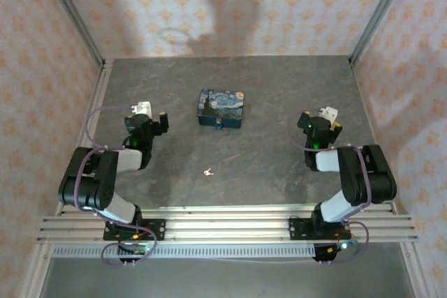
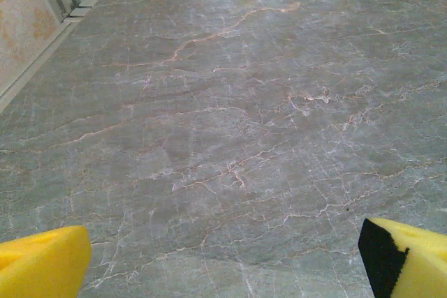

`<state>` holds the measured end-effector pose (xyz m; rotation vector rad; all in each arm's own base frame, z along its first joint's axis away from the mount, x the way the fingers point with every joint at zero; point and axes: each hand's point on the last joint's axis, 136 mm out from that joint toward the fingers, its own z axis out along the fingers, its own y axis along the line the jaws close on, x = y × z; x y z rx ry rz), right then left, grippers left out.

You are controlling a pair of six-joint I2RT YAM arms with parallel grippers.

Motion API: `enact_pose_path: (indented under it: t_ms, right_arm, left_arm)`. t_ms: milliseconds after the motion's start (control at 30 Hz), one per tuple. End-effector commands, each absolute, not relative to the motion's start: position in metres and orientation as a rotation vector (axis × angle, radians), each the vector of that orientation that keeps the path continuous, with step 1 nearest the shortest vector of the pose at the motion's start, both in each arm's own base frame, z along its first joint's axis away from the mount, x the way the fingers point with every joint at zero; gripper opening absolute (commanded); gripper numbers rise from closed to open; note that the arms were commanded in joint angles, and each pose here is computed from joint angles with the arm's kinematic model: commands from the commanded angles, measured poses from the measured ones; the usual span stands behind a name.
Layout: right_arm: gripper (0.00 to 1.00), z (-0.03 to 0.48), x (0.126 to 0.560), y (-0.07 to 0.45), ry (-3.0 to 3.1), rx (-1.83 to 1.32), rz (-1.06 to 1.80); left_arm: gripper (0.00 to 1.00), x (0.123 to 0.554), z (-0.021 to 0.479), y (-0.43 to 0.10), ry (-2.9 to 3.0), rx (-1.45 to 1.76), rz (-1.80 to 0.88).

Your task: Unlock the padlock with the key

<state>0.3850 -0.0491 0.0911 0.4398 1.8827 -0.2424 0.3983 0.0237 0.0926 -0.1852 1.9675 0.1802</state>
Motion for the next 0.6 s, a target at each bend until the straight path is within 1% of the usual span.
enact_pose_path:
  t_ms: [0, 567]
  right_arm:
    - [0.99, 0.0952, 0.3825, -0.0512, 1.875, 0.438, -0.239]
    - [0.99, 0.0954, 0.3825, -0.0512, 1.875, 0.439, -0.239]
  left_arm:
    - [1.0, 0.393, 0.0934, 0.0263, 1.974, -0.175, 0.195]
    - [1.0, 0.3927, 0.0927, 0.0262, 1.976, -0.174, 0.196]
